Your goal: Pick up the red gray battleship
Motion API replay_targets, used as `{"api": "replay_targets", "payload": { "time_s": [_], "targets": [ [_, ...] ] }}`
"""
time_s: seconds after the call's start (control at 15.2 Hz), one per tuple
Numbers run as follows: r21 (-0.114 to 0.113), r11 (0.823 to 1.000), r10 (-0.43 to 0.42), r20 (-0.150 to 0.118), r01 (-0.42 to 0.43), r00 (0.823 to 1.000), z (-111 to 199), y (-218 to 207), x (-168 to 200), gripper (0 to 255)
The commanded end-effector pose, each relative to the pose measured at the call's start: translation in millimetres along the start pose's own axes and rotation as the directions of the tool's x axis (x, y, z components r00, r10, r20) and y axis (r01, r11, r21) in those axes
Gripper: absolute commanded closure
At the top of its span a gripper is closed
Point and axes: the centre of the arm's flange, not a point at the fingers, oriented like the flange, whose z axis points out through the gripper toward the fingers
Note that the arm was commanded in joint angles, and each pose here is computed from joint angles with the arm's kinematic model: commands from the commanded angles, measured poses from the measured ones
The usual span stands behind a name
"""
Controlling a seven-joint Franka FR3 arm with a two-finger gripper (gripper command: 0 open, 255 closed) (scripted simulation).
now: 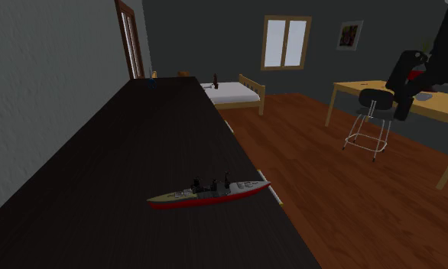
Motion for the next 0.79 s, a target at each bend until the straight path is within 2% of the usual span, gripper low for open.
{"api": "replay_targets", "payload": {
  "time_s": [0.0,0.33,0.73],
  "targets": [
    [0.000,1.000,0.000,0.000,0.000,1.000,0.0,0.0,0.0,0],
    [0.004,0.992,0.125,-0.012,-0.125,0.992,29.1,-56.4,-18.9,0],
    [0.011,0.962,0.271,-0.026,-0.271,0.962,64.0,-126.5,-31.7,0]
  ]
}}
